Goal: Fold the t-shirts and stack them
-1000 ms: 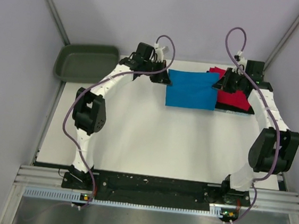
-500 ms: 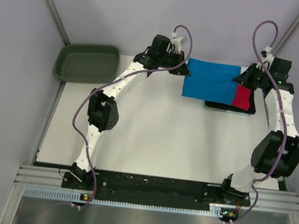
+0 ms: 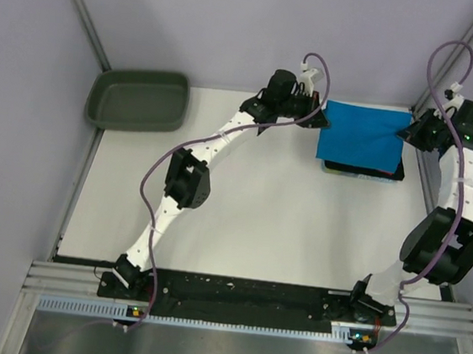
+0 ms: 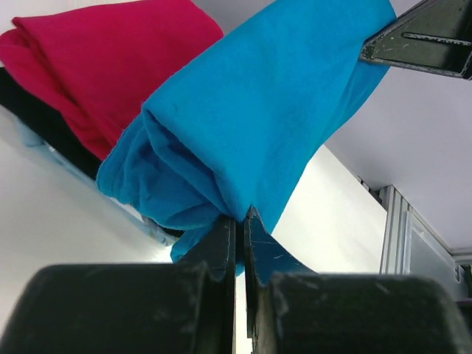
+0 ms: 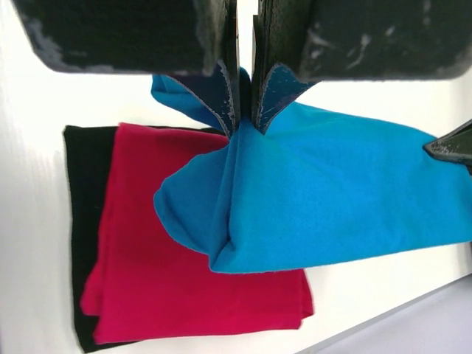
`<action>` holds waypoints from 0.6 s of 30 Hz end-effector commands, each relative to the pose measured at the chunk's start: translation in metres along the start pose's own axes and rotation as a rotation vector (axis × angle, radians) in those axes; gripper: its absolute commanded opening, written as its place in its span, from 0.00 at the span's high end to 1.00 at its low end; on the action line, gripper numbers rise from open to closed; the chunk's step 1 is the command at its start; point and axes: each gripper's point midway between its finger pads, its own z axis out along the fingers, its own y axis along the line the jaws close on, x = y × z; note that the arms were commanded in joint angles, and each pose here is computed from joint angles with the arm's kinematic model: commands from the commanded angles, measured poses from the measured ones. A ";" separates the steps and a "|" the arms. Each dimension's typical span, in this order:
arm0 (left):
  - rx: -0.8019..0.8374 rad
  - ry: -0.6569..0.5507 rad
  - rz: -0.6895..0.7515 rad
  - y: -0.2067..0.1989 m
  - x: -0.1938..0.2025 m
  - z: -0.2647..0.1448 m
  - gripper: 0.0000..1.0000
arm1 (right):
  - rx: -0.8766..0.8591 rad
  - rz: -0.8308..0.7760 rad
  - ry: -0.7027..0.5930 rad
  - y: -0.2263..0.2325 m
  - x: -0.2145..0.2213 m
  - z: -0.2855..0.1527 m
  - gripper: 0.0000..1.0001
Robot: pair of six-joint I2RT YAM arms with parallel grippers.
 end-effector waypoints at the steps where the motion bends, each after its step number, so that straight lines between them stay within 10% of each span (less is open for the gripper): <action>1: 0.098 -0.142 0.106 -0.039 -0.042 0.005 1.00 | 0.065 -0.059 -0.100 -0.018 -0.034 -0.027 1.00; 18: 0.061 -0.277 0.111 0.005 -0.036 0.043 1.00 | 0.107 -0.075 0.007 -0.071 -0.030 0.038 1.00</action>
